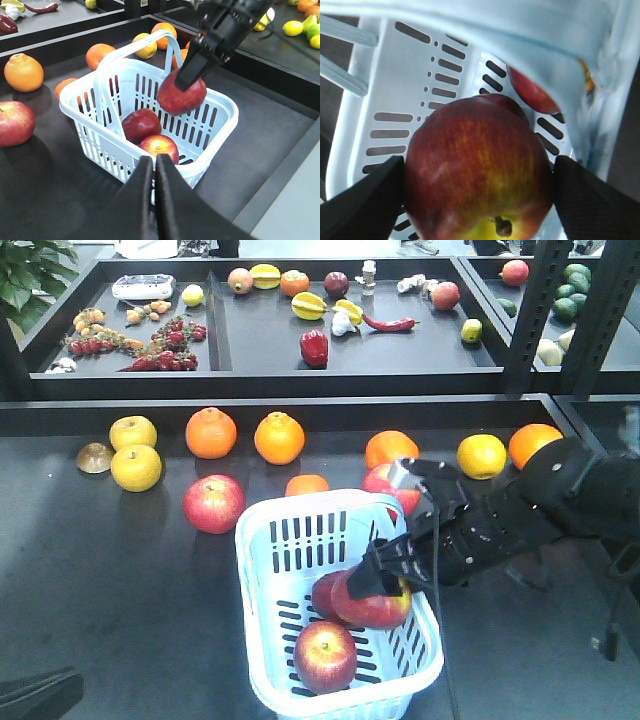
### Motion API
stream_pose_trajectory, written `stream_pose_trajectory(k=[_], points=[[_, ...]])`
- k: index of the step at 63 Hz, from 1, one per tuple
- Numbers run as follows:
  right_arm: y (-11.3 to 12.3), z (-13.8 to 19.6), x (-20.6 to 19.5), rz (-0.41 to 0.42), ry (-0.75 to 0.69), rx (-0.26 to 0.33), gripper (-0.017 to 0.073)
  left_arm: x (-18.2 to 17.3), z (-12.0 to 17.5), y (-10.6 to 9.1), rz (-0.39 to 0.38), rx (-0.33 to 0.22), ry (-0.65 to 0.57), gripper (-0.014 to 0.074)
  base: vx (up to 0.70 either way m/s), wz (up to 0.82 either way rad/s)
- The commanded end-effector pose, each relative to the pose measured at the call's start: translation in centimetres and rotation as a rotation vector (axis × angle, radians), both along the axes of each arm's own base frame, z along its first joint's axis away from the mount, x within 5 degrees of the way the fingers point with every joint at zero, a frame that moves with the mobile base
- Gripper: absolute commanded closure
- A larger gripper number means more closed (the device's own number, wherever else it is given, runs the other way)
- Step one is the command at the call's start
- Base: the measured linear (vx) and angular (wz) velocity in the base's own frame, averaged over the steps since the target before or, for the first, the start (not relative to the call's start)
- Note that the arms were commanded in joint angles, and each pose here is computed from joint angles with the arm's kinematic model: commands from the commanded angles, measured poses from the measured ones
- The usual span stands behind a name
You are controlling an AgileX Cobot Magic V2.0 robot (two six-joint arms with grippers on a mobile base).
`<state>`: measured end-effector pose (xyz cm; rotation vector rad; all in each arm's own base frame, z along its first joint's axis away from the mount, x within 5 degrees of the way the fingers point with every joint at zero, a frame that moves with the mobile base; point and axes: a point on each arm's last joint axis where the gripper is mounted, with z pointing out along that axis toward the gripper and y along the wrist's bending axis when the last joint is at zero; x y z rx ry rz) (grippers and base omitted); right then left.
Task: Pick three apples into basket with both arms
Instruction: 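Carry the grasped apple into the basket and release it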
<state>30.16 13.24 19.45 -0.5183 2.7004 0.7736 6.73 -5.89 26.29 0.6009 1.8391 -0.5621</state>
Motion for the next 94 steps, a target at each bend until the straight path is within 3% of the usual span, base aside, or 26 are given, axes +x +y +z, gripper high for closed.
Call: stream_pose_trajectory(k=[1, 12, 29, 34, 42, 54, 67, 72, 81, 94], points=[[0.4, 2.0, 0.4, -0.018, -0.066, 0.069, 0.0001, 0.3, 1.2, 0.0, 0.030, -0.056, -0.032, 0.0600, 0.00, 0.00], [0.6, 2.2, 0.4, 0.012, -0.096, 0.089, -0.0125, 0.3, 1.2, 0.0, 0.030, -0.056, -0.032, 0.0600, 0.00, 0.00], [0.8, 2.4, 0.4, 0.010, -0.096, 0.126, -0.0083, 0.3, 1.2, 0.0, 0.030, -0.056, -0.032, 0.0600, 0.00, 0.00], [0.9, 2.7, 0.2, 0.027, -0.077, 0.144, -0.0029, 0.3, 1.2, 0.0, 0.030, -0.056, -0.032, 0.0600, 0.00, 0.00], [1.0, 4.1, -1.0, 0.099, -0.072, 0.174, 0.0151, 0.3, 1.2, 0.0, 0.030, -0.056, -0.032, 0.0600, 0.00, 0.00], [0.3, 8.0, -3.9, 0.227, -0.150, 0.155, 0.0578, 0.3, 1.2, 0.0, 0.030, -0.056, -0.032, 0.0600, 0.00, 0.00], [-1.6, 12.8, -8.7, 0.311, -0.316, 0.074, 0.0564, 0.3, 1.2, 0.0, 0.030, -0.056, -0.032, 0.0600, 0.00, 0.00], [-2.7, 13.3, -10.8, 0.283, -0.402, 0.030, 0.0564, 0.3, 1.2, 0.0, 0.030, -0.056, -0.032, 0.0600, 0.00, 0.00], [-4.6, 11.4, -14.8, 0.174, -0.517, -0.010, 0.0564, 0.3, 1.2, 0.0, 0.031, -0.056, -0.033, 0.0600, 0.00, 0.00], [-7.0, 5.8, -19.5, 0.045, -0.621, -0.069, 0.0564, 0.3, 1.2, 0.0, 0.031, -0.056, -0.033, 0.0600, 0.00, 0.00]])
